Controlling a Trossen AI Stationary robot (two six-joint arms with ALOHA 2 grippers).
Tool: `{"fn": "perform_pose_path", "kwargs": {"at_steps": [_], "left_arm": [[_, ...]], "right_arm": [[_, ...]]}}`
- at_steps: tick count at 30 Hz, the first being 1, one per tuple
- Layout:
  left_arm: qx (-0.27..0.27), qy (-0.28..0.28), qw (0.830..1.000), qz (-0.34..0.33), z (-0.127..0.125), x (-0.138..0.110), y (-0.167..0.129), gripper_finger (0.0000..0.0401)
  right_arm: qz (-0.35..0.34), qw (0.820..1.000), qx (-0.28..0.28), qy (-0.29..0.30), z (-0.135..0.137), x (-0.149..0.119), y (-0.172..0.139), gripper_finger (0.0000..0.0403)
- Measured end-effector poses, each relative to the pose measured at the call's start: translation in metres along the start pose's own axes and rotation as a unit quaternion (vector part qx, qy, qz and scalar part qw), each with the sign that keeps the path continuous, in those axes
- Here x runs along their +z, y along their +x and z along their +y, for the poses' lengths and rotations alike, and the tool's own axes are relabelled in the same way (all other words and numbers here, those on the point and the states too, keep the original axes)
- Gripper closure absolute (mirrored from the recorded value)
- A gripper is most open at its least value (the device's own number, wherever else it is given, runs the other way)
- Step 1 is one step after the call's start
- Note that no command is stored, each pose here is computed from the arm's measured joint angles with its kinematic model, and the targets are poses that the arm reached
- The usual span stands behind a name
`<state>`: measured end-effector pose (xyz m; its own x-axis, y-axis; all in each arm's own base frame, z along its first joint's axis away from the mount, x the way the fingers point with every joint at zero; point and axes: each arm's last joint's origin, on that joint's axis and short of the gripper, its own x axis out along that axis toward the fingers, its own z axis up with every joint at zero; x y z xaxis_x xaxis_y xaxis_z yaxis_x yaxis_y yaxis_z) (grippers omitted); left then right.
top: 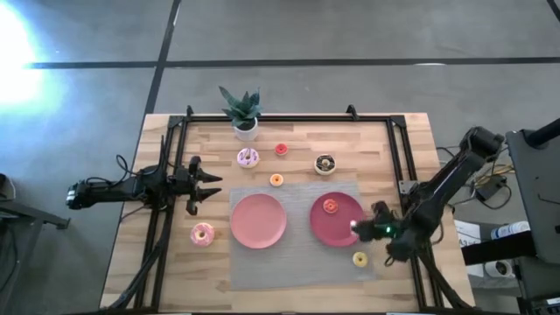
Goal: Pick & Place donuts
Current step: Put the small white donut on the dark pink plate
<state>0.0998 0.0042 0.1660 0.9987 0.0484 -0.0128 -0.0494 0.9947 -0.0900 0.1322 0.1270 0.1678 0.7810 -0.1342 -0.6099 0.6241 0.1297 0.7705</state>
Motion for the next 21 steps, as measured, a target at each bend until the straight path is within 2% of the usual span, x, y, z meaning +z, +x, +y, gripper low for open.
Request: {"fn": "perform_pose_path", "kwargs": {"at_steps": [2,5,16,18,21], "left_arm": [[0.000,0.000,1.000,0.000,0.000,0.000,0.000,0.0261],[0.000,0.000,1.000,0.000,0.000,0.000,0.000,0.0261],[0.000,0.000,1.000,-0.001,0.000,0.000,0.000,0.0261],[0.012,0.005,1.000,-0.025,0.000,0.005,0.000,0.0261],[0.011,-0.079,0.992,-0.093,0.000,0.017,-0.002,0.0261]], "right_arm": [[-0.014,0.998,0.053,0.036,-0.006,0.008,0.002,0.0390],[-0.014,0.993,0.091,0.068,-0.008,0.017,0.007,0.0390],[-0.026,0.989,0.126,0.076,0.007,0.034,0.006,0.0390],[-0.035,0.986,0.144,0.076,0.015,0.038,0.003,0.0390],[-0.057,0.979,0.181,0.070,0.033,0.049,-0.002,0.0390]]}}
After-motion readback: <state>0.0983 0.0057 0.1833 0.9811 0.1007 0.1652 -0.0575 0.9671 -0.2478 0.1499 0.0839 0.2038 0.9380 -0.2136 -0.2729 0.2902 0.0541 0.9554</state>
